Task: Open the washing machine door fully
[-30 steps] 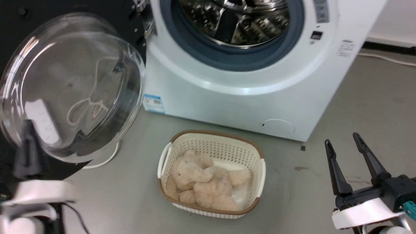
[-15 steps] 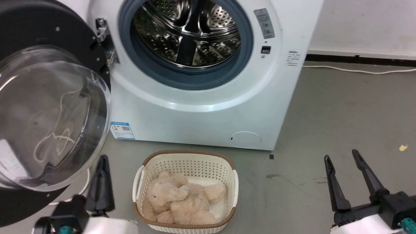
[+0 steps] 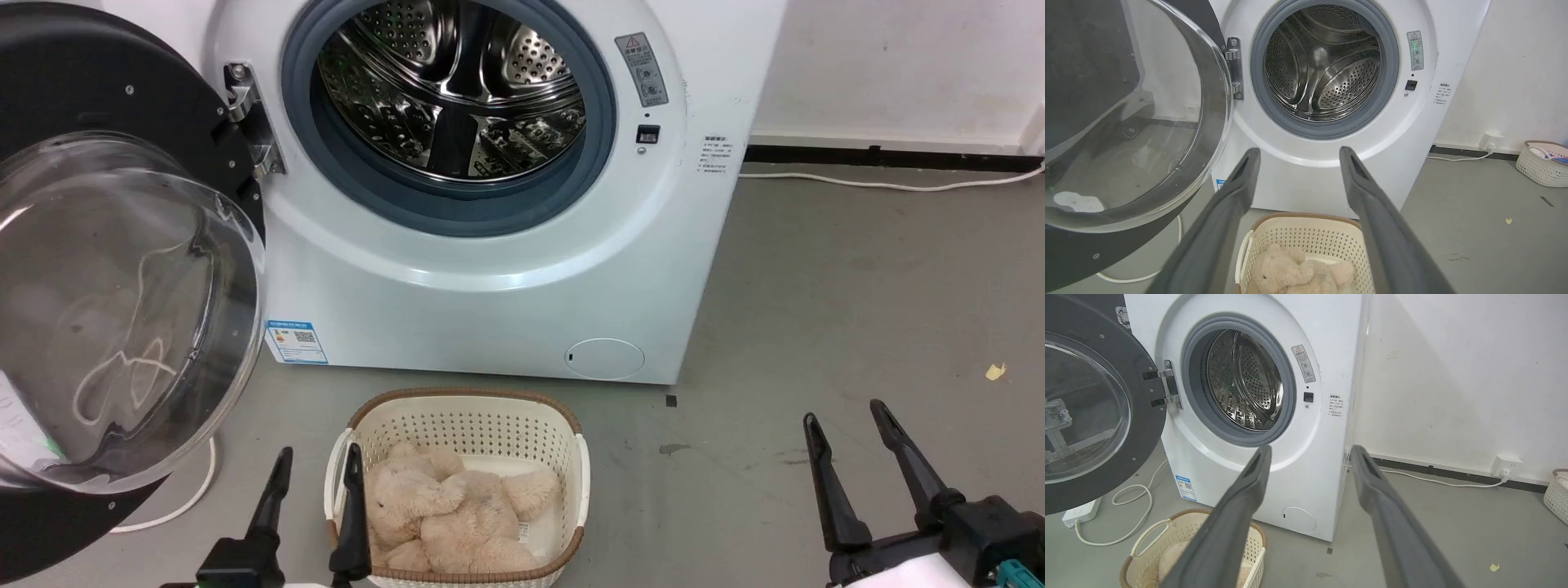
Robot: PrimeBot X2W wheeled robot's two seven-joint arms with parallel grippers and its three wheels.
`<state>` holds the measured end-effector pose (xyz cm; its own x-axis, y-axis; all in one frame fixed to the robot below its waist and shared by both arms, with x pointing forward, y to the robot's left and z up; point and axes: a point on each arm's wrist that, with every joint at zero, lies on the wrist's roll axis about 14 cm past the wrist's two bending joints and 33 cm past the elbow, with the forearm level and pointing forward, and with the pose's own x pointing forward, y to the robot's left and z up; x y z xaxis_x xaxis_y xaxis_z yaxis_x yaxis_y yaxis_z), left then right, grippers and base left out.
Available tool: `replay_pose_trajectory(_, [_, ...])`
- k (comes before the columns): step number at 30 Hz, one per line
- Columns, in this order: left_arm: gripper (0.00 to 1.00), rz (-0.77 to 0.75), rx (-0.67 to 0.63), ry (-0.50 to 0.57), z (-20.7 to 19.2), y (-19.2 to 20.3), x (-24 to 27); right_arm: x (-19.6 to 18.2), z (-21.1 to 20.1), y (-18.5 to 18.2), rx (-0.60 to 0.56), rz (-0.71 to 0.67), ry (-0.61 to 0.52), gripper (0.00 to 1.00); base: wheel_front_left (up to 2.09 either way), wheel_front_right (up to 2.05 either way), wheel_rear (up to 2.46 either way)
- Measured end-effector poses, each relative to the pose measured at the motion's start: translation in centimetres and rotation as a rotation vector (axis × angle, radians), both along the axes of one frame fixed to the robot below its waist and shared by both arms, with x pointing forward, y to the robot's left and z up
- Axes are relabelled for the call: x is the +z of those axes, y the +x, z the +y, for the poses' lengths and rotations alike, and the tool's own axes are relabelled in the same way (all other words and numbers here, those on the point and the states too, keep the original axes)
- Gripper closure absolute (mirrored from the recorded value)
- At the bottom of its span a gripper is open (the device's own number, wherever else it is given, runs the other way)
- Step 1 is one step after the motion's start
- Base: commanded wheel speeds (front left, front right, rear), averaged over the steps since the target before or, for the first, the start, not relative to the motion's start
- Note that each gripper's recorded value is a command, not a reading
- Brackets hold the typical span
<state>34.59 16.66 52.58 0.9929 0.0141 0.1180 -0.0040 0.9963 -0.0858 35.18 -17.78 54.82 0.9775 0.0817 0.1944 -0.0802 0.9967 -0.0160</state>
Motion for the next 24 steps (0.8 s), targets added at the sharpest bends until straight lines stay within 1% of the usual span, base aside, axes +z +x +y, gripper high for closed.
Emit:
replay_pose_trajectory(7, [0.0,0.044,-0.025,-0.004,-0.56,-0.18,-0.87,-0.46,0.19,0.11,0.007,0.014,0.008,0.0,0.0,0.0,0.0])
replay_pose_trajectory(13, [0.0,0.045,-0.034,-0.007,-0.76,-0.2,-0.82,-0.72,0.24,0.16,0.008,0.023,0.011,0.0,0.0,0.0,0.0])
replay_pose_trajectory(14, [1.0,0.045,-0.034,-0.008,-0.76,-0.19,-0.82,-0.74,0.25,0.18,0.008,0.024,0.011,1.0,0.0,0.0,0.0])
replay_pose_trajectory(24, [1.0,0.051,-0.03,-0.004,-0.63,-0.15,-0.9,-0.86,0.27,0.21,0.009,0.033,0.01,1.0,0.0,0.0,0.0])
